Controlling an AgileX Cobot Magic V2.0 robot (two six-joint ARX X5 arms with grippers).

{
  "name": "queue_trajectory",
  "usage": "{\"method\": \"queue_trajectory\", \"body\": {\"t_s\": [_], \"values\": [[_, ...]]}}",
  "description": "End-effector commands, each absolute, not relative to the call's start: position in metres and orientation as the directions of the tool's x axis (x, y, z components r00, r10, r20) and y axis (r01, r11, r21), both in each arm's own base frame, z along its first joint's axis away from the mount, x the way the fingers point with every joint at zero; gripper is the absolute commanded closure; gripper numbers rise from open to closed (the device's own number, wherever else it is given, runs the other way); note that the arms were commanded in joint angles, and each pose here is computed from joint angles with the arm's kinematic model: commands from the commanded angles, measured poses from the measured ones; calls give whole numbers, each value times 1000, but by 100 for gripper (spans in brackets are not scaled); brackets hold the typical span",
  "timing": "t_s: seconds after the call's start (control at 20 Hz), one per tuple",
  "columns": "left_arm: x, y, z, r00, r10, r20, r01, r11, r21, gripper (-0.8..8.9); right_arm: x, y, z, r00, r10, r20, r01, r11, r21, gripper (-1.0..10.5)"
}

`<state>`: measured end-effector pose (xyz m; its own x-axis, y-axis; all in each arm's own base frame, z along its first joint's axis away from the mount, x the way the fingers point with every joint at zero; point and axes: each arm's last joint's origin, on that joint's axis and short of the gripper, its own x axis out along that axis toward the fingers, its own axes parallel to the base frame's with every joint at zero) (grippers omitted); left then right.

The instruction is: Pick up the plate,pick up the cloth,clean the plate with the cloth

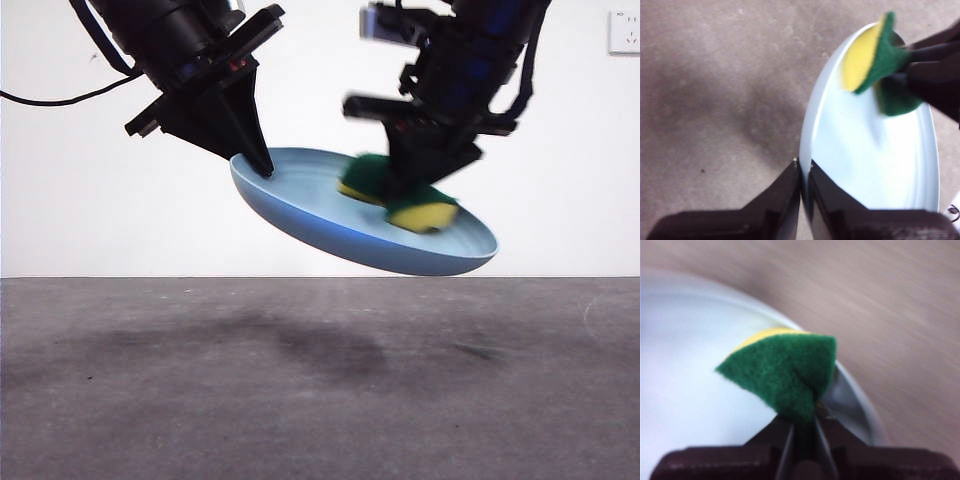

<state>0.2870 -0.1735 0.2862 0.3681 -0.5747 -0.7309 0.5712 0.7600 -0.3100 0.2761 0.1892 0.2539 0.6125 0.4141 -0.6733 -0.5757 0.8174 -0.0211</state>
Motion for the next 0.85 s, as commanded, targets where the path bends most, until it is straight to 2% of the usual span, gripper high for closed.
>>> {"method": "queue_trajectory", "body": {"t_s": [0.05, 0.25, 0.4, 0.45, 0.5, 0.55, 0.65, 0.7, 0.75, 0.85], "values": [[285, -183, 292, 326, -670, -666, 644, 674, -362, 822, 271, 201, 251, 538, 529, -656, -631, 769, 101, 962], [291, -184, 297, 383, -688, -617, 621, 686, -379, 822, 247, 220, 245, 425, 549, -720, -696, 707, 128, 962], [294, -180, 298, 397, -686, -610, 612, 693, -381, 822, 233, 217, 234, 325, 453, -830, -709, 698, 104, 963], [295, -178, 297, 397, -681, -615, 605, 698, -383, 822, 230, 212, 231, 320, 378, -869, -698, 714, 54, 962], [296, -175, 296, 395, -676, -622, 597, 703, -386, 822, 228, 207, 229, 341, 296, -892, -677, 736, -14, 962], [296, -173, 295, 385, -673, -632, 589, 706, -393, 822, 229, 202, 228, 394, 181, -901, -639, 759, -127, 962], [294, -169, 292, 365, -658, -658, 578, 715, -394, 822, 236, 191, 229, 514, -8, -858, -530, 784, -325, 963], [293, -169, 291, 352, -653, -671, 583, 714, -389, 822, 240, 188, 230, 564, -63, -824, -475, 791, -385, 962], [292, -168, 290, 339, -646, -683, 580, 716, -389, 822, 246, 187, 233, 617, -88, -782, -419, 804, -421, 962], [289, -168, 288, 313, -641, -701, 592, 709, -384, 822, 259, 189, 240, 695, -21, -719, -365, 851, -377, 962]]}}
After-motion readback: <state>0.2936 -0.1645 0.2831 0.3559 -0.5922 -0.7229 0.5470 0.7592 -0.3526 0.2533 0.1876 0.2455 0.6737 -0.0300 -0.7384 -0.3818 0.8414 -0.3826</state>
